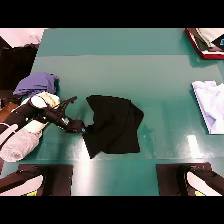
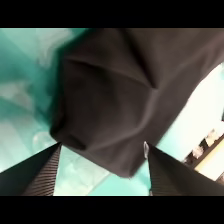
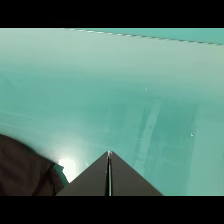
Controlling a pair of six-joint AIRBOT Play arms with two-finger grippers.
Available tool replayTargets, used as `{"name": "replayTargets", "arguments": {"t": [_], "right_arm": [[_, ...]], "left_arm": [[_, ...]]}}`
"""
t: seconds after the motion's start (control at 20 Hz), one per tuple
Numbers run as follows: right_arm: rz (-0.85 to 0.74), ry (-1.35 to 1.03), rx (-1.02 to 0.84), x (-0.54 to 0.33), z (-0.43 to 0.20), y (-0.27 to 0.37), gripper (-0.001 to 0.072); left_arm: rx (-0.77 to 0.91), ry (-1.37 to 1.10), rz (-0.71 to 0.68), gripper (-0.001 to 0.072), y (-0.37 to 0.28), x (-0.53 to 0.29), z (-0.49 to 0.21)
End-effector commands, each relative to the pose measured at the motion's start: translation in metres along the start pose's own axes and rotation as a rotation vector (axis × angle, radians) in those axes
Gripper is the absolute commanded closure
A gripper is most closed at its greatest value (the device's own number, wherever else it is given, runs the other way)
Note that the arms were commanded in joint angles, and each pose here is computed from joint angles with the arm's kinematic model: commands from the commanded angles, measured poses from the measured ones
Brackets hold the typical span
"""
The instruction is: Fold the shirts.
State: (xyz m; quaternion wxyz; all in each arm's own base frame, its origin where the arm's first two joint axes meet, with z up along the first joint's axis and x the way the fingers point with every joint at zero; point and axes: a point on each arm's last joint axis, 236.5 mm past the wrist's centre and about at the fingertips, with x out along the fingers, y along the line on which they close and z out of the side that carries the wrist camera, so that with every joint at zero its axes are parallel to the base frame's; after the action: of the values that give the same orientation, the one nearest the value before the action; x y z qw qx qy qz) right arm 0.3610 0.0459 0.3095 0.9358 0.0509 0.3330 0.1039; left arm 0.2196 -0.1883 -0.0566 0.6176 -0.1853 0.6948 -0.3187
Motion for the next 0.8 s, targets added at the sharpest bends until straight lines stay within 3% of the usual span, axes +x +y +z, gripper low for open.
{"name": "replayTargets", "arguments": {"t": [0.0, 0.4, 0.45, 0.55, 0.6, 0.65, 0.75], "right_arm": [[0.001, 0.0, -0.001, 0.0, 0.0, 0.0, 0.0687], [0.002, 0.005, 0.0, 0.001, -0.001, 0.0, 0.0687], [0.001, 0.005, -0.001, 0.001, -0.001, 0.0, 0.0687], [0.002, 0.007, -0.001, 0.001, -0.002, 0.0, 0.0687], [0.001, 0.011, -0.001, 0.0, -0.003, 0.0, 0.0687], [0.0, 0.02, -0.001, 0.0, -0.005, 0.0, 0.0687], [-0.001, 0.042, -0.001, 0.0, -0.01, 0.0, 0.0686]], "left_arm": [[-0.033, -0.032, -0.028, 0.0093, 0.002, 0.011, -0.001], [-0.041, -0.05, -0.04, 0.0095, 0.0, 0.012, 0.004], [-0.027, -0.051, -0.032, 0.0143, -0.002, 0.016, 0.005], [0.04, -0.042, -0.012, 0.0507, -0.011, 0.028, 0.003], [0.068, -0.04, -0.006, 0.0648, -0.014, 0.032, 0.002], [0.068, -0.038, -0.007, 0.0683, -0.016, 0.032, 0.002], [0.073, -0.007, -0.022, 0.0684, -0.023, 0.021, 0.0]]}}
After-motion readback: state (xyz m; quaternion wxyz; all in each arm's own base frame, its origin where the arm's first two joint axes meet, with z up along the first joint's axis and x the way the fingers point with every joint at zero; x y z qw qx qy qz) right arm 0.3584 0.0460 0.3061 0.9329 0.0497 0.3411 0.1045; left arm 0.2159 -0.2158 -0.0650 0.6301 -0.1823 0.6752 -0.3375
